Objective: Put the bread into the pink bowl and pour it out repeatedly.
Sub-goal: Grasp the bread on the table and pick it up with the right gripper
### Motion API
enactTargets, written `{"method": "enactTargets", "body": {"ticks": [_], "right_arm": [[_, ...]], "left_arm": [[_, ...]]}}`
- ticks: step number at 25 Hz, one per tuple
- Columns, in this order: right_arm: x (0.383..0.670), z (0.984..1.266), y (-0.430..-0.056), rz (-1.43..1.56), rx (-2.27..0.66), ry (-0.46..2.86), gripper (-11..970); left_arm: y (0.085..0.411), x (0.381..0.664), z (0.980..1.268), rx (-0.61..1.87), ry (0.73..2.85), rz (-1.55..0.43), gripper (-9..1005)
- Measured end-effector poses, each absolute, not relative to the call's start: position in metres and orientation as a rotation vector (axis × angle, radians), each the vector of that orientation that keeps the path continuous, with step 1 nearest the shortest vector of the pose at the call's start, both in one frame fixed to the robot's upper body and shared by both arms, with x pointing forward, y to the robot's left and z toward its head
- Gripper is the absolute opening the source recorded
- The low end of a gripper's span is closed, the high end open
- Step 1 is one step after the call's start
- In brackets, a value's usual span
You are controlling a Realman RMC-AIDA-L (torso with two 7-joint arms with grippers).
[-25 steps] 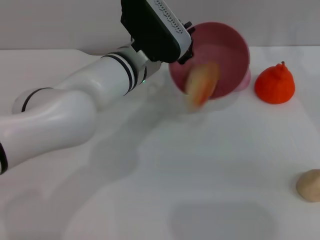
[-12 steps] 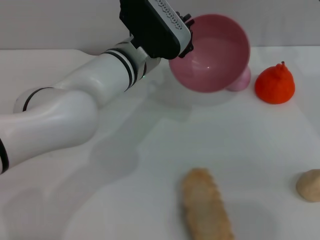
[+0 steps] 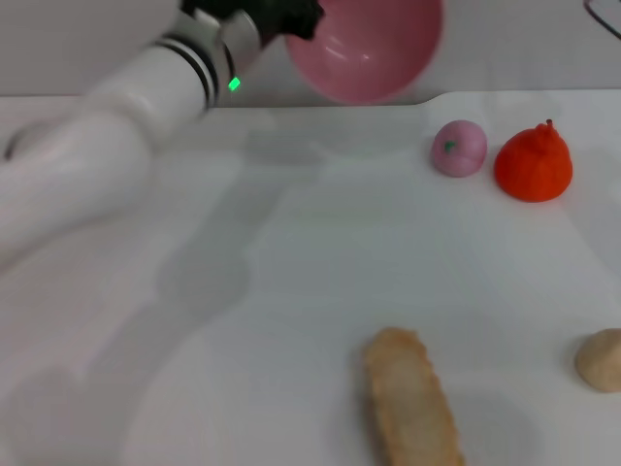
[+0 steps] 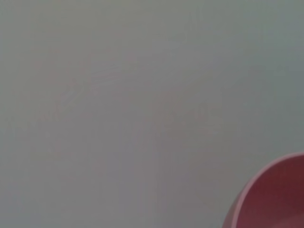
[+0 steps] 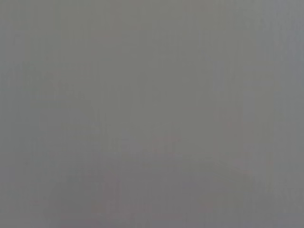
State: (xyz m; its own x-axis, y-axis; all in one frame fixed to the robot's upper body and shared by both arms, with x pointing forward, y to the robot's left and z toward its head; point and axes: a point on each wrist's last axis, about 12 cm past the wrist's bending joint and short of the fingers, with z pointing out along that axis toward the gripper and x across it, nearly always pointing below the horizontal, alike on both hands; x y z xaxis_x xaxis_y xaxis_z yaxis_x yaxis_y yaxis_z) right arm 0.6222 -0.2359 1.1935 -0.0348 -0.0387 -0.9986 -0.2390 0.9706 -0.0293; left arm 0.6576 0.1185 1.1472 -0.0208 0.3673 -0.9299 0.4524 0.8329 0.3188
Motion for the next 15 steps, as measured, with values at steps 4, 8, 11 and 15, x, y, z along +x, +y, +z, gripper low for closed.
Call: {"method": "enactTargets", "body": {"ticks": [4, 8, 11, 15], "right_arm": [[0.621, 1.187, -0.231, 0.171, -0.234, 1.619, 459], [0.619, 1.183, -0.227, 0.178, -0.249, 1.630, 458], [0.616, 1.178, -0.224, 0.188, -0.271, 1.645, 458], [0.613, 1.171, -0.221, 0.190, -0.311, 1.665, 457]], "left_arm": [[0.133, 0.671, 1.157, 0.550, 1.715, -0.146, 42], [0.151, 0.688, 1.173, 0.483, 1.862, -0.285, 42], [0.163, 0.693, 1.181, 0.493, 1.943, -0.373, 42], [0.174, 0.695, 1.188, 0.515, 1.988, -0.428, 42]]}}
